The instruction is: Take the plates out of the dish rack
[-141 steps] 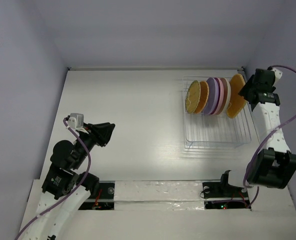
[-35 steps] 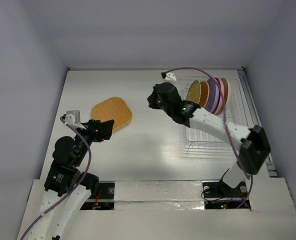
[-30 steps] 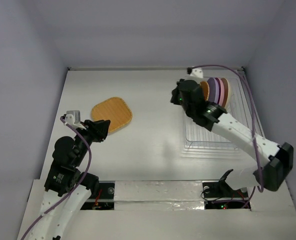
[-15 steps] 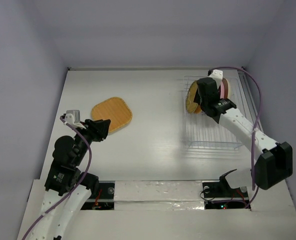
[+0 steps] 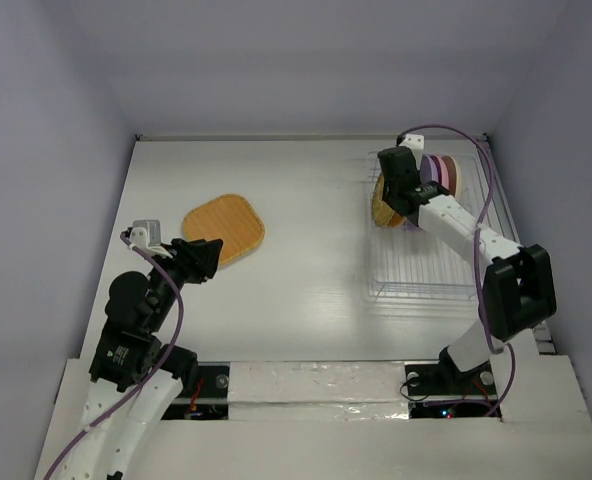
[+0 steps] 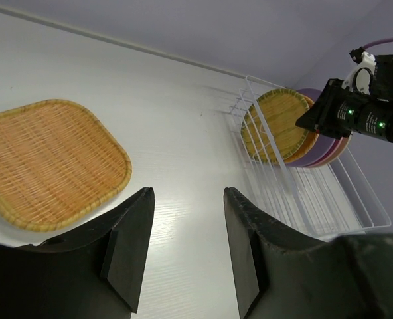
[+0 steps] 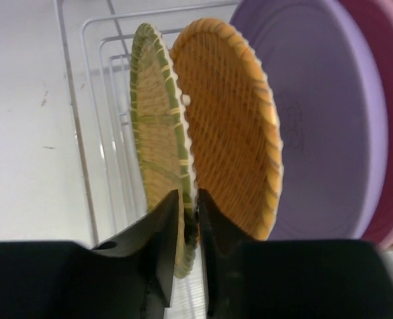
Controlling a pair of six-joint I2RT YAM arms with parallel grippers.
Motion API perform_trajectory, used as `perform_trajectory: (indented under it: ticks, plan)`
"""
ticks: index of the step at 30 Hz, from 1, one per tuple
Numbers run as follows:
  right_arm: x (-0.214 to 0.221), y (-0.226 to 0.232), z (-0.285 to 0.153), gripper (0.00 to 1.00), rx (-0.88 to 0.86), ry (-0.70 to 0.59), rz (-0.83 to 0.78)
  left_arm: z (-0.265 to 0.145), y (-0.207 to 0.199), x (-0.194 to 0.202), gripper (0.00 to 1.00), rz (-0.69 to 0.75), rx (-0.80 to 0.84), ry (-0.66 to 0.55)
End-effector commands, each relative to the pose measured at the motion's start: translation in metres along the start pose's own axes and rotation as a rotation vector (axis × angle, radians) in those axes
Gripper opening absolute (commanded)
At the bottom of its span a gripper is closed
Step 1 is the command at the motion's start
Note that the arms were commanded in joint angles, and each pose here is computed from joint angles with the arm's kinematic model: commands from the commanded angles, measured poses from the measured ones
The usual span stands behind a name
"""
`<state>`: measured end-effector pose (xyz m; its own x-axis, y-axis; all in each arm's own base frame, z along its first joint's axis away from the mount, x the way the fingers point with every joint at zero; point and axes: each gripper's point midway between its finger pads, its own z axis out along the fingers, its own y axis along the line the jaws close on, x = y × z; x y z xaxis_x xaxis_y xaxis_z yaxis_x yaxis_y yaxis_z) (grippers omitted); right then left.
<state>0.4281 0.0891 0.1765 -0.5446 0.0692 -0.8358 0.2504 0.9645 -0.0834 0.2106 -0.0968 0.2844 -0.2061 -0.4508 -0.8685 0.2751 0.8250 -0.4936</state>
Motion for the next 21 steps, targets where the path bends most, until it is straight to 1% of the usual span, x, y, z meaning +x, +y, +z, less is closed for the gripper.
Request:
perform_trajectory:
  ticks: [1, 3, 4, 6, 7, 11, 14, 17, 18, 20, 21]
  plan:
    - [-0.053, -0.01, -0.017, 0.15, 0.027, -0.132, 0.039, 0.001, -0.009, -0.014, 0.43, 0.007, 0.033, -0.044]
    - [-0.063, -0.014, -0.025, 0.1, 0.023, -0.155, 0.025, 0.002, -0.008, -0.015, 0.43, 0.007, 0.03, -0.046]
    - [-0.07, -0.017, -0.032, 0.04, 0.022, -0.172, 0.025, 0.002, -0.008, -0.015, 0.43, 0.009, 0.029, -0.046]
    - [-0.078, -0.025, -0.039, 0.02, 0.045, -0.186, 0.011, 0.002, -0.008, -0.015, 0.44, 0.009, 0.033, -0.046]
    - [-0.085, -0.029, -0.045, 0.0, 0.053, -0.2, -0.001, 0.001, -0.008, -0.015, 0.44, 0.009, 0.032, -0.048]
    - [-0.1, -0.039, -0.063, 0.0, 0.075, -0.238, -0.015, 0.002, -0.008, -0.014, 0.44, 0.009, 0.034, -0.045]
    - [-0.114, -0.045, -0.086, 0.0, 0.068, -0.282, 0.015, 0.002, -0.007, -0.015, 0.44, 0.009, 0.027, -0.047]
    - [-0.131, -0.045, -0.121, 0.0, 0.02, -0.345, 0.065, 0.002, -0.006, -0.015, 0.44, 0.007, 0.025, -0.045]
    - [-0.137, -0.042, -0.139, 0.0, -0.015, -0.376, 0.085, 0.002, -0.006, -0.015, 0.44, 0.007, 0.025, -0.047]
    - [-0.146, -0.036, -0.157, 0.0, -0.055, -0.412, 0.117, 0.002, -0.006, -0.015, 0.44, 0.007, 0.026, -0.046]
    - [-0.147, -0.021, -0.171, 0.0, -0.105, -0.425, 0.121, 0.003, -0.007, -0.014, 0.44, 0.007, 0.027, -0.044]
